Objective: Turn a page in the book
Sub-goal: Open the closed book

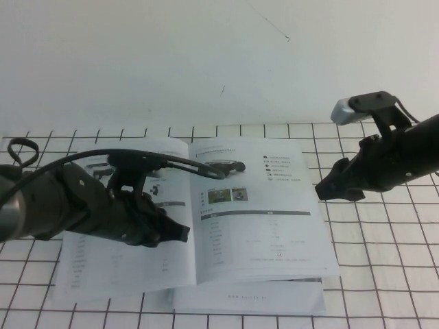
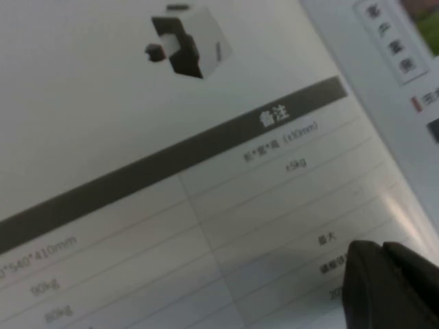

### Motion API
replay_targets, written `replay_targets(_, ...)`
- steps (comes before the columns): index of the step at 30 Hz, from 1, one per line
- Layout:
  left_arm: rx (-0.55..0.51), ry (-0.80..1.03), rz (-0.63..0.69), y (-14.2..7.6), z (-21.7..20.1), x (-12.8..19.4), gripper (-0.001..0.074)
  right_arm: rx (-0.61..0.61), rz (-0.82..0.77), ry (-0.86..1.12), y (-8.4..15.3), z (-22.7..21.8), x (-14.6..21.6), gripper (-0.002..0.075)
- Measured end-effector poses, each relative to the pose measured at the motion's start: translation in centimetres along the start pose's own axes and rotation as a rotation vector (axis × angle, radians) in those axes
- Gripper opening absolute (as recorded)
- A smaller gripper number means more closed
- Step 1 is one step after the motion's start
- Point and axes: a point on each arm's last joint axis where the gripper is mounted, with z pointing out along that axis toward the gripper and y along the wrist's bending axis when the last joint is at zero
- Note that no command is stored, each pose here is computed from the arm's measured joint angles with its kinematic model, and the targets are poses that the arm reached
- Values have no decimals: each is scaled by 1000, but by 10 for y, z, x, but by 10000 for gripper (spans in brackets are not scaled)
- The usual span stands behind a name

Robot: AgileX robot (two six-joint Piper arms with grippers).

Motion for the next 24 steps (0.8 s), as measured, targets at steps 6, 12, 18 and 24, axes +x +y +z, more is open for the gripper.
replay_targets(6,-10,54,-21,6,20,8,-3,-26,32,99,-14,26,-7,490)
replay_targets(12,-10,58,-22,6,22,8,-2,-38,87,160,-27,53,-3,505)
replay_targets(18,-10,58,-22,6,22,8,-2,-57,132,197,-31,66,4,506)
replay_targets(24,-10,58,-22,6,22,8,-2,-102,170,191,-28,68,3,506)
